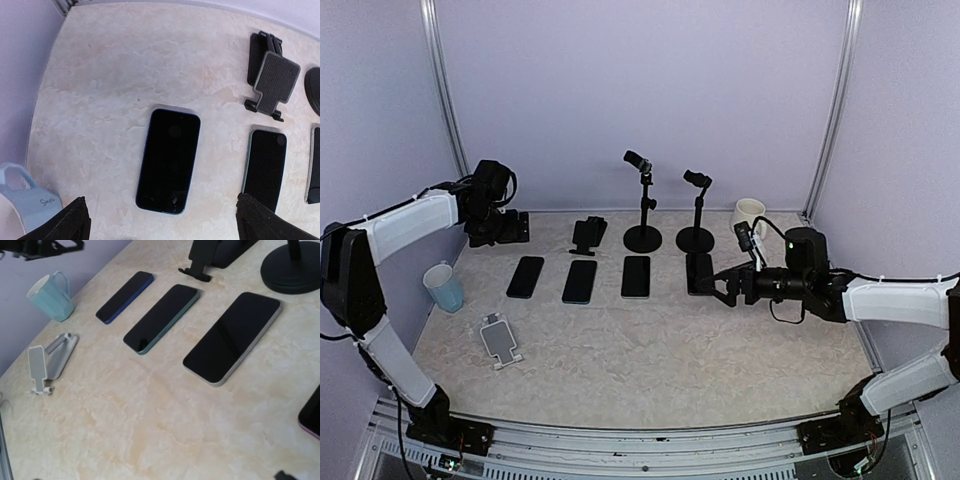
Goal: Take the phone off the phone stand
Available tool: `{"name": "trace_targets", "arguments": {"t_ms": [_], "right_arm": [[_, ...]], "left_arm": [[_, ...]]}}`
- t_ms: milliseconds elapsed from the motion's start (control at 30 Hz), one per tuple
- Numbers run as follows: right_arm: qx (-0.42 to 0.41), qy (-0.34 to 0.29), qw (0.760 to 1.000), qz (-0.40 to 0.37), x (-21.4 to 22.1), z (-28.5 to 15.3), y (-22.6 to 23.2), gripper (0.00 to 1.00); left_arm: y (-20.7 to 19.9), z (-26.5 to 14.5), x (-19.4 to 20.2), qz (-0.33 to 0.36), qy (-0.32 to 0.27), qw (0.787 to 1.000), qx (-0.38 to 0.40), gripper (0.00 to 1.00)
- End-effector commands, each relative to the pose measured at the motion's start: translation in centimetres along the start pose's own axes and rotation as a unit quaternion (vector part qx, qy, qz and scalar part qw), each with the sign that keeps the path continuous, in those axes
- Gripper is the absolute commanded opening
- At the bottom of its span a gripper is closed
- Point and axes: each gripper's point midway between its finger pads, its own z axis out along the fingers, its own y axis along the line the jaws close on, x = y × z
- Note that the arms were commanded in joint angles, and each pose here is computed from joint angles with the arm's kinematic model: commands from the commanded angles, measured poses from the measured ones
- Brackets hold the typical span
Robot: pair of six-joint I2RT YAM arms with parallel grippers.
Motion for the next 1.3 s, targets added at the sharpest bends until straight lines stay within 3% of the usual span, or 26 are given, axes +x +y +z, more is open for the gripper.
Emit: {"name": "trace_targets", "arguments": {"t_ms": [0,333,633,1267], "right_arm": [[0.002,-0.002,1.000,-0.004,0.2,-0.7,-0.1,1.00],[-0.009,0.002,1.000,0.001,0.8,-0.5,0.1,1.00],[-0.019,0.003,1.000,0.004,0.9,-0.4,0.3,1.00],[-0.026,0.004,1.000,0.014,1.2,-0.3,0.4,1.00]], "left_arm": [[1.6,-2.8,1.6,-0.065,-0.016,0.996,-0.061,0.99],[0.4,-8.1,10.4,-0.124,-0.005,0.987,-0.103,0.99],[1.1,-8.2,19.3,-0.150,0.044,0.979,-0.131,0.99],[1.4,-4.1,22.6,-0.146,0.060,0.979,-0.126,0.99]]}}
